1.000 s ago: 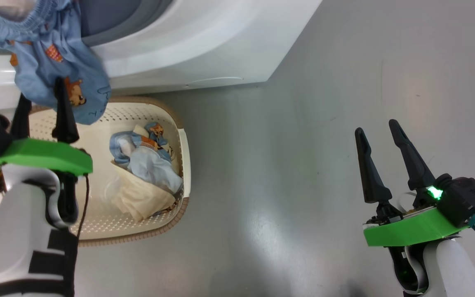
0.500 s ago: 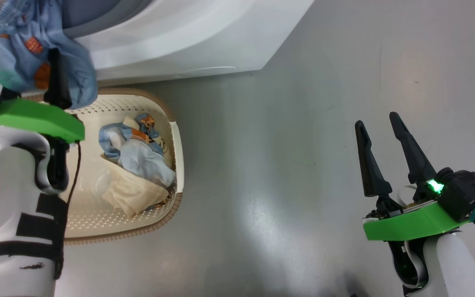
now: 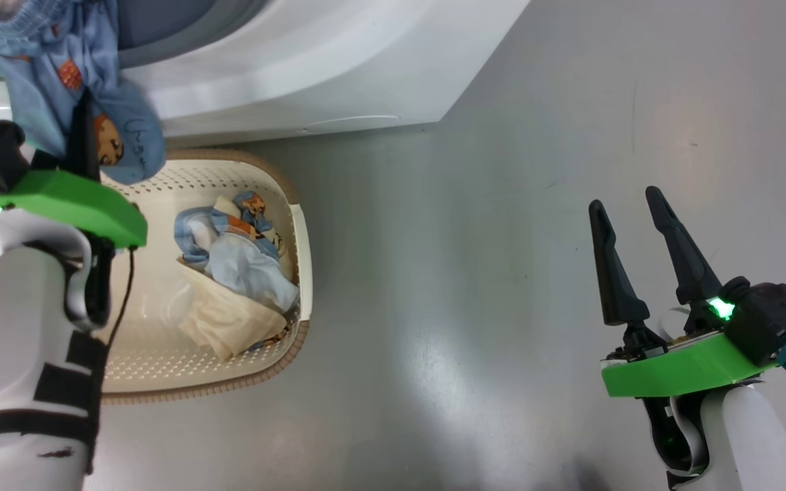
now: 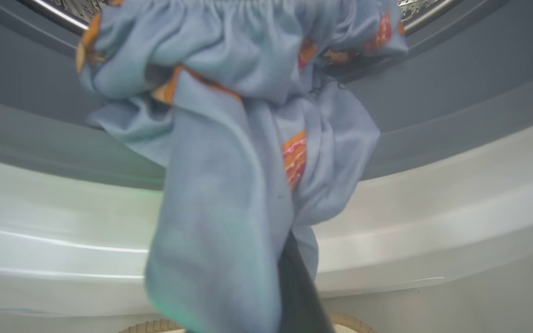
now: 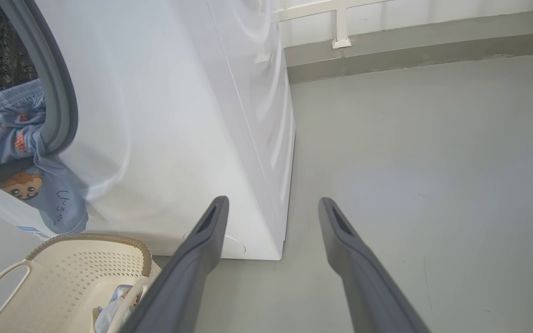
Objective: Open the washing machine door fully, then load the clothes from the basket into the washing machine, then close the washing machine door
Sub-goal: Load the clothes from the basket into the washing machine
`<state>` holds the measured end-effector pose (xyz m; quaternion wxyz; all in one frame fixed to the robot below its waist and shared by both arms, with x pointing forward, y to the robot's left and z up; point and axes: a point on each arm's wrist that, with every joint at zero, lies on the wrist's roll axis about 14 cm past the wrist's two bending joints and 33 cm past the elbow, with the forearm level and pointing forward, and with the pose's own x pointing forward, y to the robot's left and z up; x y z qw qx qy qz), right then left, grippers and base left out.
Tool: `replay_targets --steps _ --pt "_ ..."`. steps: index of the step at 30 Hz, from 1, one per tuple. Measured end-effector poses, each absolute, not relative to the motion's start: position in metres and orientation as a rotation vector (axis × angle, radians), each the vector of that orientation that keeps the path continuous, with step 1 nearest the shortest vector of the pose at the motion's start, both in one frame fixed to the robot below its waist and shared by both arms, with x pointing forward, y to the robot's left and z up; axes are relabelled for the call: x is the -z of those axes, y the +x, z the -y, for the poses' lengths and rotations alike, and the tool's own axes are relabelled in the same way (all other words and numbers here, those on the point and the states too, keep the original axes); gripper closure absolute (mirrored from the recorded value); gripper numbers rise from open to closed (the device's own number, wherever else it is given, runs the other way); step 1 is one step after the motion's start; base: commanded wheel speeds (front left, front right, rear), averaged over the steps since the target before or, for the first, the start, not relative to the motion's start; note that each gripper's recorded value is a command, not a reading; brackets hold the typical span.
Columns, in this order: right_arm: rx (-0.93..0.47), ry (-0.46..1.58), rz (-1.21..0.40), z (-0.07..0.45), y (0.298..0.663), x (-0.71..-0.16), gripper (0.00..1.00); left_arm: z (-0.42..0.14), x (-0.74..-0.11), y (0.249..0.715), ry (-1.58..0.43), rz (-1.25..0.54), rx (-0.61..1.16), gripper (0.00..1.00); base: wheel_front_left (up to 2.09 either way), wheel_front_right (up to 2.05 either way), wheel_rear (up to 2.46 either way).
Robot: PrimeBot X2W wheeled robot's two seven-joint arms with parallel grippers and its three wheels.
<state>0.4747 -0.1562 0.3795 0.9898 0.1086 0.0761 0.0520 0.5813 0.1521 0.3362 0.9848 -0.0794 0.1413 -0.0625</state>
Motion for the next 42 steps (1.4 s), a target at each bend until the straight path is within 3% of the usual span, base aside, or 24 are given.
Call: replay_targets --steps 13,17,23,32,42 --pt "-0.096 0.216 -0.143 0.159 0.472 -0.386 0.0 -0.162 -0.355 0.589 -0.009 -0.305 0.132 1.0 0.0 0.0 0.0" --pt "-0.094 0.216 -0.136 0.16 0.472 -0.39 0.0 -0.157 -0.417 0.619 -0.034 -0.13 0.132 1.0 0.0 0.0 0.0" --pt "-0.097 0.225 -0.126 0.159 0.472 -0.394 0.0 -0.164 -0.379 0.581 -0.086 -0.235 0.099 1.0 0.0 0.0 0.0" --pt "-0.112 0.231 -0.116 0.153 0.474 -0.398 0.0 -0.167 -0.406 0.581 -0.084 -0.112 0.093 1.0 0.0 0.0 0.0" --pt "-0.114 0.228 -0.125 0.153 0.471 -0.396 0.0 -0.161 -0.438 0.624 -0.041 -0.064 0.132 1.0 0.0 0.0 0.0"
